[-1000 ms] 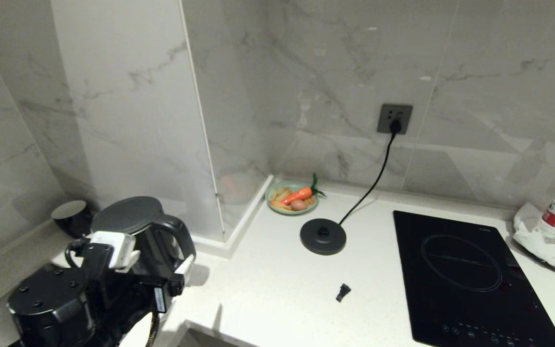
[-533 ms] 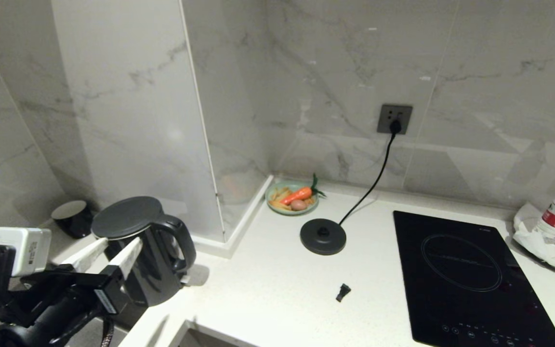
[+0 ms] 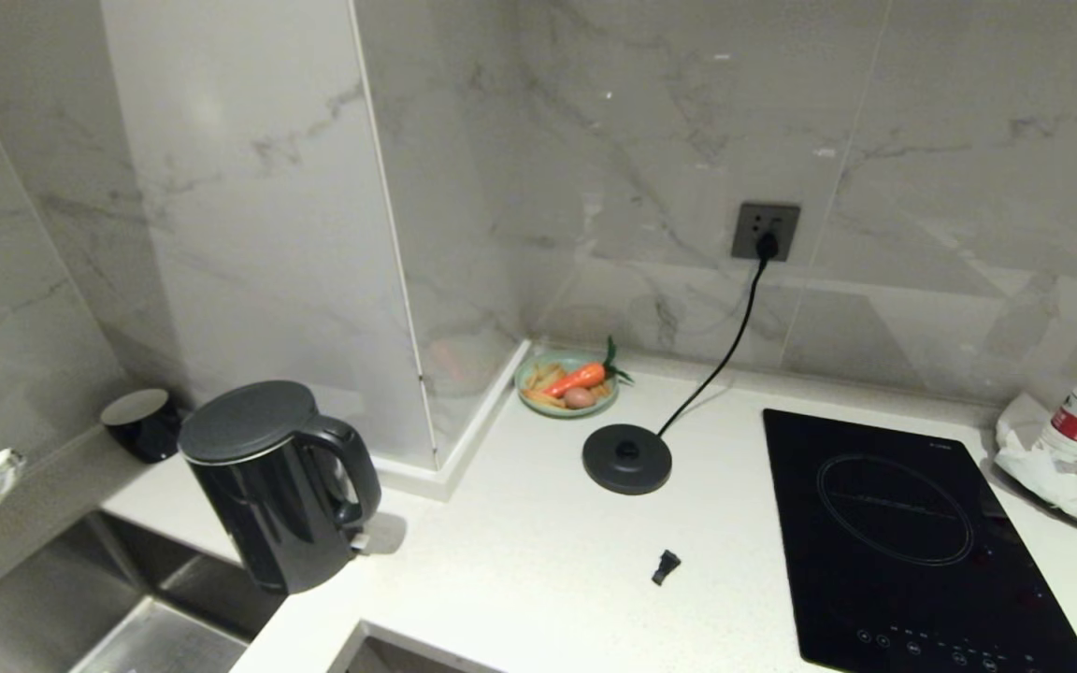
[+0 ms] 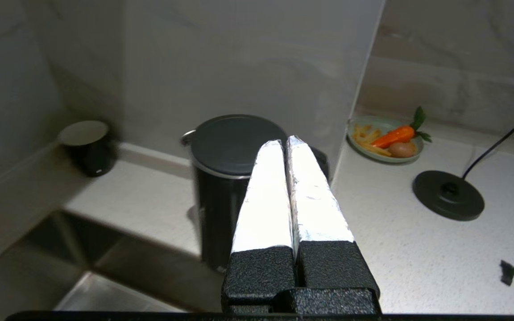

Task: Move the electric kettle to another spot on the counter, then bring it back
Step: Place it by the sink

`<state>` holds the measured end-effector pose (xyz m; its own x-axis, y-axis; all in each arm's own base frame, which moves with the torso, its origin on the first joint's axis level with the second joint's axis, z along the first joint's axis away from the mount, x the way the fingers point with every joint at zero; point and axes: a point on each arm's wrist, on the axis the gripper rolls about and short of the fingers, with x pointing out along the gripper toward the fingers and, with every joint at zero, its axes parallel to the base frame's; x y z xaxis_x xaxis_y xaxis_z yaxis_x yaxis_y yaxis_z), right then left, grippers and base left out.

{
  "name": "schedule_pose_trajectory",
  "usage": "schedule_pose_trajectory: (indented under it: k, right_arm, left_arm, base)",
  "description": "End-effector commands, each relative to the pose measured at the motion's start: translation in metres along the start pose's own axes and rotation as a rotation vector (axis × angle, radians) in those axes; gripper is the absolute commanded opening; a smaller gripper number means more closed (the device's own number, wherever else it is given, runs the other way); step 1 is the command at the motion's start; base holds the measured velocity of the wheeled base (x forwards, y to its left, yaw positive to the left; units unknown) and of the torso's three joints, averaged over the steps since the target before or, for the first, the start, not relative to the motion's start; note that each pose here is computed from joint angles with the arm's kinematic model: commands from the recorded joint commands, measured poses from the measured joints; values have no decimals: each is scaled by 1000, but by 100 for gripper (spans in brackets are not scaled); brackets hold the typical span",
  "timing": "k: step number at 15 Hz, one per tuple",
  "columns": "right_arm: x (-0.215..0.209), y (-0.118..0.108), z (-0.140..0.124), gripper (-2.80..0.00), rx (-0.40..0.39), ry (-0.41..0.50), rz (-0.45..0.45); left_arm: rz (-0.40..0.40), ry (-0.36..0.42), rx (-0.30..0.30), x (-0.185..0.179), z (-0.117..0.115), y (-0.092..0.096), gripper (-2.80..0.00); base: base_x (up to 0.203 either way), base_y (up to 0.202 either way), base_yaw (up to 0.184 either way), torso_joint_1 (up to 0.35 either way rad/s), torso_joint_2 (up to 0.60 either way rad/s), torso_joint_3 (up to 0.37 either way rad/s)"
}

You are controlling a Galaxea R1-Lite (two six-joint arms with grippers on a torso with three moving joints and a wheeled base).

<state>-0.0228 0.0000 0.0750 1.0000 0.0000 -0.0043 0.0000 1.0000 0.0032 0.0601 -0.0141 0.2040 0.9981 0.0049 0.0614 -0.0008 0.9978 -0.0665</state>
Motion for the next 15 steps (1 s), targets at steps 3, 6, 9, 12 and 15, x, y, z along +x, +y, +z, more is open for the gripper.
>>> schedule_pose_trajectory:
  k: [3,6,9,12,15]
  right_arm:
    - [0,0,0,-280,0,0,0]
    - [0,0,0,-280,0,0,0]
    - [0,0,0,-280,0,0,0]
    - [0,0,0,-280,0,0,0]
    - [0,0,0,-280,0,0,2]
  left_arm:
    - [159,-38,5,-58,10,21,-280]
    - [72,-93,6,-79,14,23,-280]
    - [118,-24,38,-97,17,26,-280]
    - [245,-31,45,-99,18,24,-280]
    - [208,-68,85,-112,3,16,-280]
  base:
    - [0,0,0,0,0,0]
    - [0,0,0,0,0,0]
    - [0,0,0,0,0,0]
    - [0,0,0,0,0,0]
    - [0,0,0,0,0,0]
